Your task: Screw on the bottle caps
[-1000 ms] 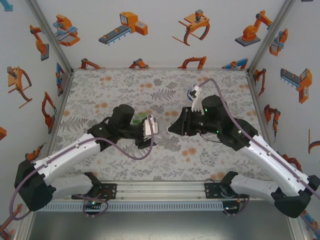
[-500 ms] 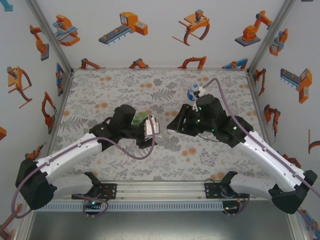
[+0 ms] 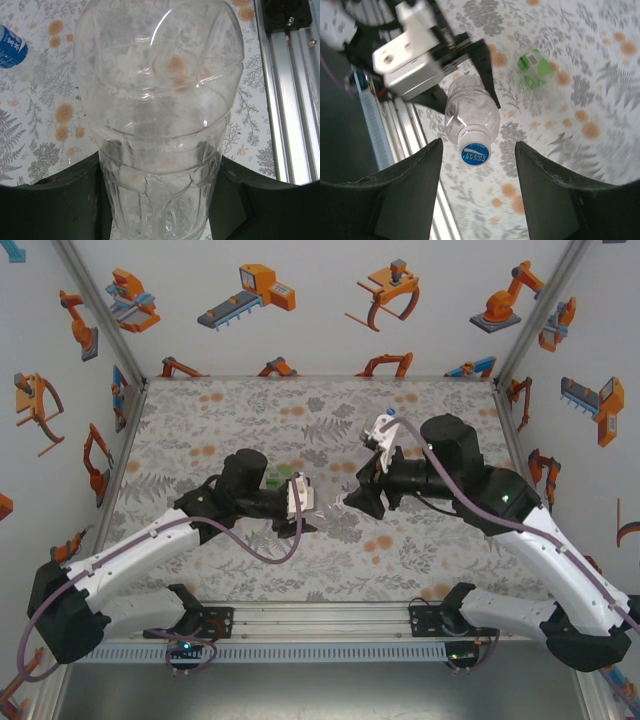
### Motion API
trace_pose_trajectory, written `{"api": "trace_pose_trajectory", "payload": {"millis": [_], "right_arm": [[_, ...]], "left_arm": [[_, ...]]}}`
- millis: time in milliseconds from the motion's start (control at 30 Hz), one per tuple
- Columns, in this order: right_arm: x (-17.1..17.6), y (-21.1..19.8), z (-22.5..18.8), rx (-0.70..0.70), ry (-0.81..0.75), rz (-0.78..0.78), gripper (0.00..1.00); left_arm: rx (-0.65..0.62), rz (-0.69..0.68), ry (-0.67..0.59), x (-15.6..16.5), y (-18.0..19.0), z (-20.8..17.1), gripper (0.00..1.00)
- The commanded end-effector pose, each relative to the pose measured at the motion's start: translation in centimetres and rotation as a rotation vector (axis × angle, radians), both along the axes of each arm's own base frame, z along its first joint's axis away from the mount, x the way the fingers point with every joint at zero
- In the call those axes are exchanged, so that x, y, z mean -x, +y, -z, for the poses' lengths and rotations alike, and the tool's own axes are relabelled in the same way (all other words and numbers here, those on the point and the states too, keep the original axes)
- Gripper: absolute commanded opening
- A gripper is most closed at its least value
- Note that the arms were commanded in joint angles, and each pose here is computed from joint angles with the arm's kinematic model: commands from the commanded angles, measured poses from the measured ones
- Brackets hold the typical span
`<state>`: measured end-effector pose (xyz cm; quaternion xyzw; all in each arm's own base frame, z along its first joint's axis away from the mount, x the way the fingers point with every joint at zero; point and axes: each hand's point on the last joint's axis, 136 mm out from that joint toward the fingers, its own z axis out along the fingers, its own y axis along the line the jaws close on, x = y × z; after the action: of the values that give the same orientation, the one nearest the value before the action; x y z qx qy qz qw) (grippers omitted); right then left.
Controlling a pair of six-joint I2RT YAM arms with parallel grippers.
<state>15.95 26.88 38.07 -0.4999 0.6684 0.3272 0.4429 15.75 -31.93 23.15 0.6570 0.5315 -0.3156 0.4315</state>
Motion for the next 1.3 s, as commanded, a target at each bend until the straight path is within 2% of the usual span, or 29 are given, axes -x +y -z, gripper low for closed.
{"api": "trace_pose_trajectory", "payload": {"millis": [0, 167, 333, 600, 1167, 1267], "right_arm": [[3.9, 0.4, -0.9, 0.007, -0.265, -0.316, 0.56], [5.3, 0.6, 0.9, 0.019, -0.322, -0.443, 0.56], [4.7, 0.5, 2.6, 0.056, -0.320, -0.418, 0.49], [4.7, 0.6, 2.8, 0.048, -0.331, -0.416, 0.41], [5.5, 1.2, 2.8, 0.021, -0.290, -0.441, 0.41], [5.4, 1.4, 2.9, 0.016, -0.268, -0.432, 0.36]], "left_arm": [[0.040, 0.071, -0.003, 1.5, 0.1, -2.0, 0.00], [0.056, 0.110, 0.025, 2.5, 0.1, -2.3, 0.00], [0.056, 0.125, 0.035, 2.9, 0.2, -2.4, 0.00], [0.043, 0.136, 0.046, 3.0, 0.3, -2.1, 0.00], [0.035, 0.133, 0.051, 3.0, 0.3, -2.0, 0.00], [0.034, 0.133, 0.050, 2.9, 0.2, -2.0, 0.00]]}}
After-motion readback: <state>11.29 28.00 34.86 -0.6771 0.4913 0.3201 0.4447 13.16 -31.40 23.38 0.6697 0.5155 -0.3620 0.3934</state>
